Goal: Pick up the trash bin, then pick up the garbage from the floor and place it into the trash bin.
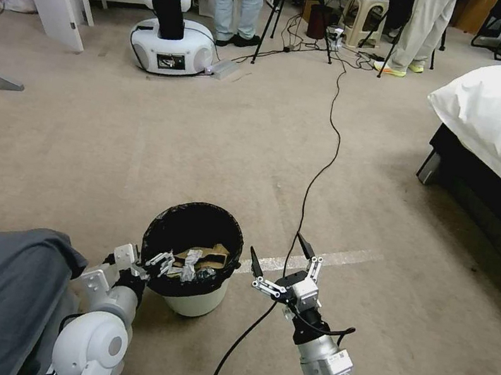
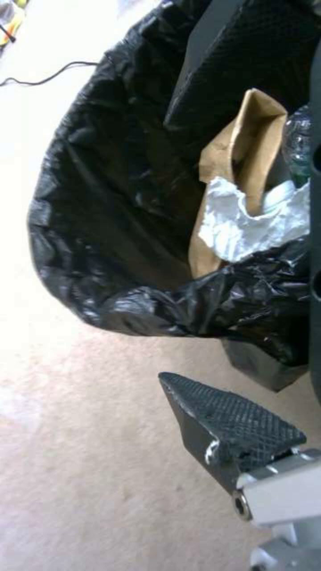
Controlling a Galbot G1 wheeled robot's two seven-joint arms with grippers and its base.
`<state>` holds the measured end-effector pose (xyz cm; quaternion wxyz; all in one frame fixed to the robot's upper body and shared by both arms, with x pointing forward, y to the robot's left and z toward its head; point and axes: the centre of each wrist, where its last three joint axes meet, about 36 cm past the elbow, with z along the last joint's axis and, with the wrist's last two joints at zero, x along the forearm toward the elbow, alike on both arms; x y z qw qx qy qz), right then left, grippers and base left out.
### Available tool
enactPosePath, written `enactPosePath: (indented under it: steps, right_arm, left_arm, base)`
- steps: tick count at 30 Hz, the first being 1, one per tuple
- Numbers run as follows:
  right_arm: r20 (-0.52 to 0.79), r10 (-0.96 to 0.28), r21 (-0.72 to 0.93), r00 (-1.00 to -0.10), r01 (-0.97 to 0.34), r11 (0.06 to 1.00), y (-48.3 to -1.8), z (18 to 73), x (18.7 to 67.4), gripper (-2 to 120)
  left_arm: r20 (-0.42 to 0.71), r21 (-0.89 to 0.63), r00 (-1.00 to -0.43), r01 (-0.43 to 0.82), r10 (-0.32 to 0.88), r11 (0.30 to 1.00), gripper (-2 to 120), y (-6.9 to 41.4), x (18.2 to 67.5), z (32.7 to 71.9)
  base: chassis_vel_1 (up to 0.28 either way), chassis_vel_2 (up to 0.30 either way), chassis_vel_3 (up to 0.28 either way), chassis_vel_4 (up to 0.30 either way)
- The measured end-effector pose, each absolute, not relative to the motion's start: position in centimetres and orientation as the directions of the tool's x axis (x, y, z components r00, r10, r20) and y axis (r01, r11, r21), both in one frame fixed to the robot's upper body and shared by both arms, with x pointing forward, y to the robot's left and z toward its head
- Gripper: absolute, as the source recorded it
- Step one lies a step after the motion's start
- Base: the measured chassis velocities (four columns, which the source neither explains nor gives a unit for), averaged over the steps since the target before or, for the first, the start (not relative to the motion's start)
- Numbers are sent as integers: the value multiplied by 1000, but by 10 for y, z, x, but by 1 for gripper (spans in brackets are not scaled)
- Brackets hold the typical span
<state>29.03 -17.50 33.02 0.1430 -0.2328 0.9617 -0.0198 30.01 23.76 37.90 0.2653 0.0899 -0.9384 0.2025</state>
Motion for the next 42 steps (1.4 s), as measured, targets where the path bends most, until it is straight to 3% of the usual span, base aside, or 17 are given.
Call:
enactPosePath:
  steps: [23, 29, 30, 32, 42]
  right_arm:
    - [-266, -474, -110, -839, -462, 880, -170, 326, 288, 100]
    - [-271, -399, -63, -876, -398, 915, -163, 331, 286, 100]
    - [-270, -382, -55, -884, -382, 923, -162, 332, 286, 100]
    - [-264, -323, -40, -909, -324, 945, -163, 335, 286, 100]
    - [-276, -280, -30, -920, -283, 959, -161, 340, 287, 100]
  left_arm:
    - [469, -338, -881, -248, -66, 908, 100, 232, 295, 390]
    - [303, -176, -949, -141, -83, 974, 100, 220, 265, 394]
    - [255, -115, -963, -120, -88, 986, 100, 218, 259, 393]
    - [48, 29, -996, -74, -76, 997, 100, 209, 245, 380]
    - [-28, 66, -998, -65, -63, 996, 100, 198, 206, 338]
  base:
    - [0, 0, 0, 0]
    - [0, 0, 0, 0]
    - [0, 0, 0, 0]
    - [0, 0, 0, 0]
    - [0, 0, 0, 0]
